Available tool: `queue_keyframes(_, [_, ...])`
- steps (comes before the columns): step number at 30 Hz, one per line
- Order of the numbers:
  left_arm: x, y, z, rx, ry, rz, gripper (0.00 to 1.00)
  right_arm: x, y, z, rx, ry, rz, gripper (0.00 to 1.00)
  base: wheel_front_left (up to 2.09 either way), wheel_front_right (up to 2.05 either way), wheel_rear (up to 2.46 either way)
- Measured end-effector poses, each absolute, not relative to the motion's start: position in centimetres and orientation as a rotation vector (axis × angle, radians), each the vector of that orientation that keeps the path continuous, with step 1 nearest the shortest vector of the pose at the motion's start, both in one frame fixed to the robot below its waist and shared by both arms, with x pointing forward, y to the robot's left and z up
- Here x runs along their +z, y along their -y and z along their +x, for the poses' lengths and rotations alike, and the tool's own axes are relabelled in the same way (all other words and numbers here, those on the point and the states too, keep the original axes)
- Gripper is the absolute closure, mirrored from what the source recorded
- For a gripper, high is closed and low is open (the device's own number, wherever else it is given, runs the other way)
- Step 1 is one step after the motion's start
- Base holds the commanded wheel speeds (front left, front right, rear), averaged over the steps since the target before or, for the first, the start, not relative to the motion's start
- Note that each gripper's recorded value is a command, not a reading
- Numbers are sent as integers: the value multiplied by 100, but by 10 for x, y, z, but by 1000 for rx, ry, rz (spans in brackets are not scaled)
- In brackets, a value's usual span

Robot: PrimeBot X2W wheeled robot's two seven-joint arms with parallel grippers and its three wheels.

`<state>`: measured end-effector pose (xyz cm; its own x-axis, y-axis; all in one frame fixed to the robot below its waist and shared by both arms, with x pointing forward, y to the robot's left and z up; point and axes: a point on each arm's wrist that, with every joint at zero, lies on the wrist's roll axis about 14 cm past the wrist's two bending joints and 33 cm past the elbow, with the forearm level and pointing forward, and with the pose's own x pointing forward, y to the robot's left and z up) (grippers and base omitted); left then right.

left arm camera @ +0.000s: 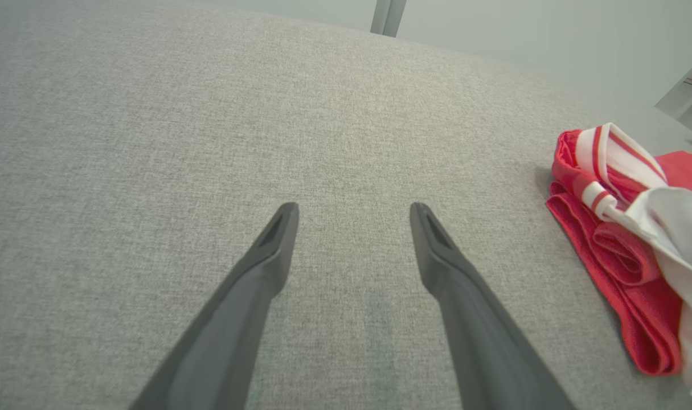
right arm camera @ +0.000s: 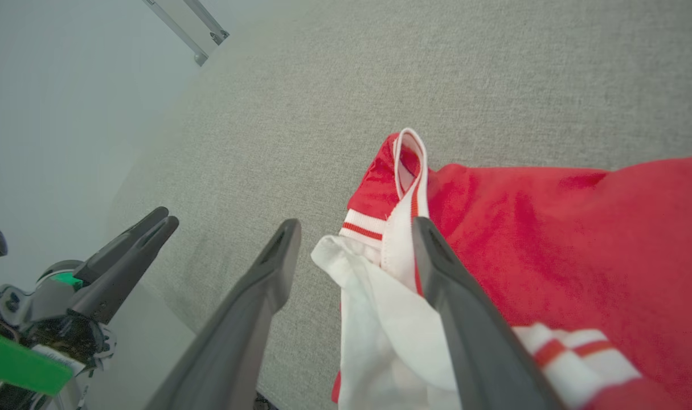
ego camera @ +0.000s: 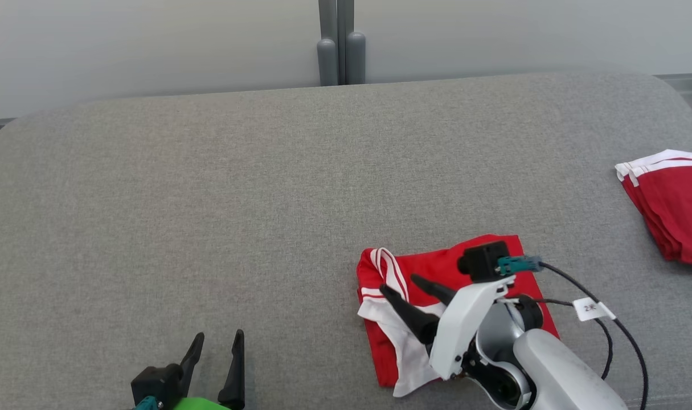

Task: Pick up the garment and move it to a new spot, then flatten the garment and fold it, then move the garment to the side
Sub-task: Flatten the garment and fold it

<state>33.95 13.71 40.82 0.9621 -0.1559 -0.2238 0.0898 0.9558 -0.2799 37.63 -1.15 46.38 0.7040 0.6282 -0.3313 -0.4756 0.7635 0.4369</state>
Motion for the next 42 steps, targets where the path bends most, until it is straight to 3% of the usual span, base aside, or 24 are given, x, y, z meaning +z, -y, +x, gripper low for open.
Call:
queue_keyframes(6, [407,-144,334,-103,-248,-275,0,523,50,390,535,-206,436,0,0,0,0])
queue_keyframes(11, [404,-142,333,-106,-256,-277,0,532,126,390,329,-63,346,0,0,0,0])
queue_keyframes(14, [404,-137,334,-118,-260,-285,0,527,141,383,291,-21,247,2,0,0,0])
queue_keyframes(15, [404,-135,334,-123,-262,-289,0,524,144,382,278,-6,246,60,0,0,0])
queue_keyframes(16, [404,-133,334,-129,-262,-291,0,517,145,379,270,-4,229,100,0,0,0])
queue_keyframes(23, [406,-127,333,-143,-260,-296,0,443,146,363,253,-144,78,100,0,0,0])
queue_keyframes(27, [404,-129,331,-137,-263,-288,0,449,126,374,271,-119,82,100,0,0,0])
queue_keyframes(32, [403,-133,329,-126,-267,-278,0,420,103,362,312,-218,85,100,0,0,0])
queue_keyframes(42, [403,-138,327,-113,-266,-279,0,413,34,346,523,-255,76,100,0,0,0])
